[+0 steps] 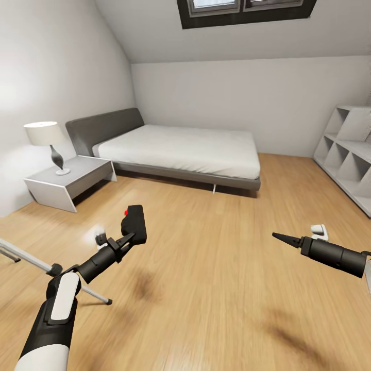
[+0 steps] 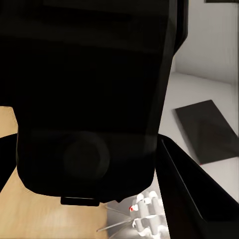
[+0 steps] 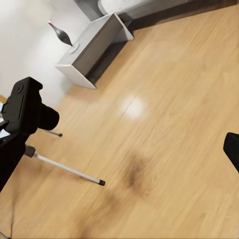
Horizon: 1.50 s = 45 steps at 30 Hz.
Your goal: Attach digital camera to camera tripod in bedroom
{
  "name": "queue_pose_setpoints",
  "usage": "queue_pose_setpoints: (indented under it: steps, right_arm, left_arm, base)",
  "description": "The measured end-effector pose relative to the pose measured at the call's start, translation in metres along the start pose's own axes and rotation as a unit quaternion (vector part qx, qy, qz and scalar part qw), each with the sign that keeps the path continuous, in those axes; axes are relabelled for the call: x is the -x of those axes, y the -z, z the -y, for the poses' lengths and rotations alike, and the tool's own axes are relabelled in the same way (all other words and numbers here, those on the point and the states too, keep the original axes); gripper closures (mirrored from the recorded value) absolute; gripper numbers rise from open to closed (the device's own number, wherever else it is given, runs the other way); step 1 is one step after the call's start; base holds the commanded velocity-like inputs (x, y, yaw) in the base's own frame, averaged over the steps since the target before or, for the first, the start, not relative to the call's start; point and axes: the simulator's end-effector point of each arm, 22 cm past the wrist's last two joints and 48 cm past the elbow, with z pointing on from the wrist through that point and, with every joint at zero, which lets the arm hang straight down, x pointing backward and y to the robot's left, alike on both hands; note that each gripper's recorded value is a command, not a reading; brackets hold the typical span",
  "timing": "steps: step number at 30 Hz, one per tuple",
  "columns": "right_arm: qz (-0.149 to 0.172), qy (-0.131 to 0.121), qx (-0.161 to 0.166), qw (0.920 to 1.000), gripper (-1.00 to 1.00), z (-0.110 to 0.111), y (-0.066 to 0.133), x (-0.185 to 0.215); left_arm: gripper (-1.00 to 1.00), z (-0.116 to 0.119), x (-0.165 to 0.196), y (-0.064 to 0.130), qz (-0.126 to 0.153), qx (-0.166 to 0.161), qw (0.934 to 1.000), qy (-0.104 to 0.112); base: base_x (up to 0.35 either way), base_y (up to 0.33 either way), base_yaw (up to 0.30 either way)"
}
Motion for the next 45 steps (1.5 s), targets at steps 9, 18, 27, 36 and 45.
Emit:
queue_pose_setpoints:
  steps: [9, 18, 27, 36, 45]
  right_arm:
    - [0.014, 0.01, 0.006, 0.9998, -1.0, -0.014, 0.009, 0.012]
    - [0.026, 0.022, 0.012, 0.9993, -1.0, -0.029, 0.019, 0.024]
    - [0.037, 0.035, 0.018, 0.9986, -1.0, -0.045, 0.028, 0.034]
    - [0.047, 0.043, 0.023, 0.9977, -1.0, -0.058, 0.037, 0.042]
    - [0.054, 0.049, 0.026, 0.997, -1.0, -0.07, 0.045, 0.052]
  left_arm:
    - [1.0, 0.02, 0.003, 0.002, 0.003, -0.013, 0.9999, -0.008]
    - [1.0, 0.042, 0.008, 0.005, 0.008, -0.027, 0.9994, -0.019]
    - [1.0, 0.064, 0.012, 0.009, 0.012, -0.041, 0.9987, -0.029]
    - [1.0, 0.086, 0.014, 0.013, 0.016, -0.055, 0.9976, -0.04]
    - [1.0, 0.107, 0.018, 0.016, 0.019, -0.066, 0.9965, -0.048]
  base:
    - [0.0, 0.0, 0.0]
    - [0.0, 0.0, 0.0]
    - [0.0, 0.0, 0.0]
    - [0.0, 0.0, 0.0]
    - [0.0, 0.0, 0.0]
